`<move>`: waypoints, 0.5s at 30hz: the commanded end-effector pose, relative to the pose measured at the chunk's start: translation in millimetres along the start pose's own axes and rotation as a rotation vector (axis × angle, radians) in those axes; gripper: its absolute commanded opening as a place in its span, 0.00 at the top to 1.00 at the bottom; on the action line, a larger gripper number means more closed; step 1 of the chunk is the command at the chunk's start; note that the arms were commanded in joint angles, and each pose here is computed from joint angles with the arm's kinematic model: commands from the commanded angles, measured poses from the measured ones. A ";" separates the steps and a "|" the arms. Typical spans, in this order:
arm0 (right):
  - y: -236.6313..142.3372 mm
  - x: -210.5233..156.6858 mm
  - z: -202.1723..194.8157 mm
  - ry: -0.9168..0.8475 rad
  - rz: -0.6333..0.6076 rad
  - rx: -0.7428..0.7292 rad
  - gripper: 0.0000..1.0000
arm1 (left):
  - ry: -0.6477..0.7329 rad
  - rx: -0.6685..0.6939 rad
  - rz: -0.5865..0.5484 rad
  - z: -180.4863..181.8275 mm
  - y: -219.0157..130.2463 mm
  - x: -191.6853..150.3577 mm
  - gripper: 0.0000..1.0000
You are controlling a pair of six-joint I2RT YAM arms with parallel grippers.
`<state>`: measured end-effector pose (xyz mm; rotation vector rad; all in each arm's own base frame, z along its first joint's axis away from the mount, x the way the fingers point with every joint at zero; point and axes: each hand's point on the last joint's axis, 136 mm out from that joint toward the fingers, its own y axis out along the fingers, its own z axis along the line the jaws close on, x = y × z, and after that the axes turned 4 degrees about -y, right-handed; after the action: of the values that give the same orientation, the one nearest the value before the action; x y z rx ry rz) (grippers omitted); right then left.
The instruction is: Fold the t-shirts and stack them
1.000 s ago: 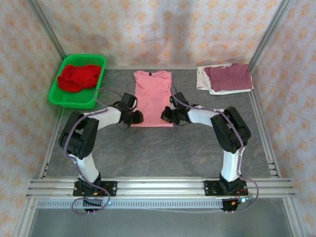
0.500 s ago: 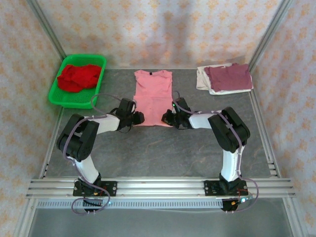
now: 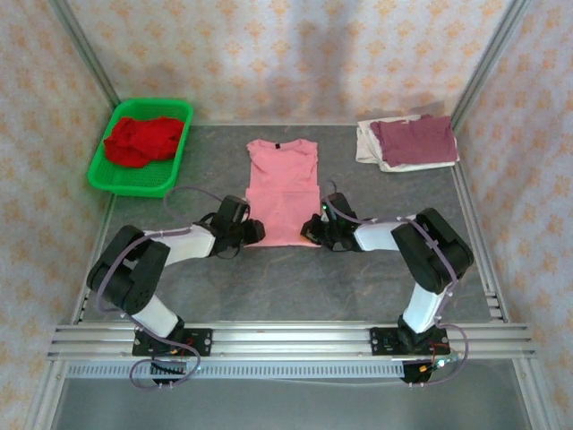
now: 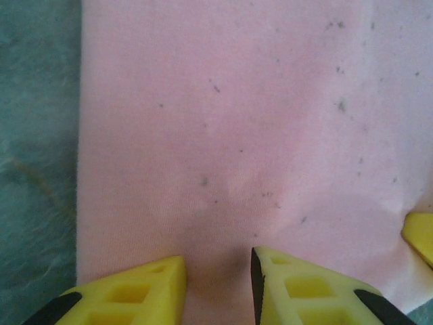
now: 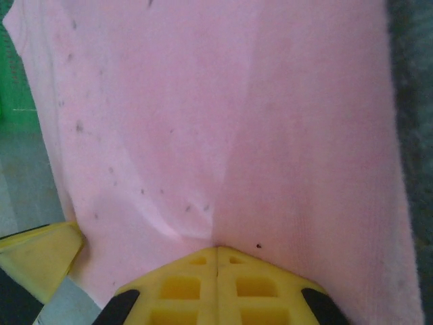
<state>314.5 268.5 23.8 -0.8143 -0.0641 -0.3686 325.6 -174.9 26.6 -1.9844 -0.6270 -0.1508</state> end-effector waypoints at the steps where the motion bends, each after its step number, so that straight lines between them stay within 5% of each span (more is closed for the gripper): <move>1: -6.4 -19.5 -21.4 0.044 0.068 -0.108 0.92 | -0.026 0.187 0.069 37.3 -14.9 -20.5 0.63; 8: -43.9 13.5 28.0 -0.107 -0.049 -0.053 0.80 | -0.051 0.080 -0.113 6.2 -74.5 22.9 0.55; 15: -46.9 15.5 12.9 -0.183 -0.078 -0.105 0.76 | -0.208 -0.011 -0.070 35.6 -93.1 1.2 0.46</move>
<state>315.8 254.4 81.1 -0.8745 -0.2235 -0.3840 304.6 -113.4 113.0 -1.9876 -0.9064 -0.1294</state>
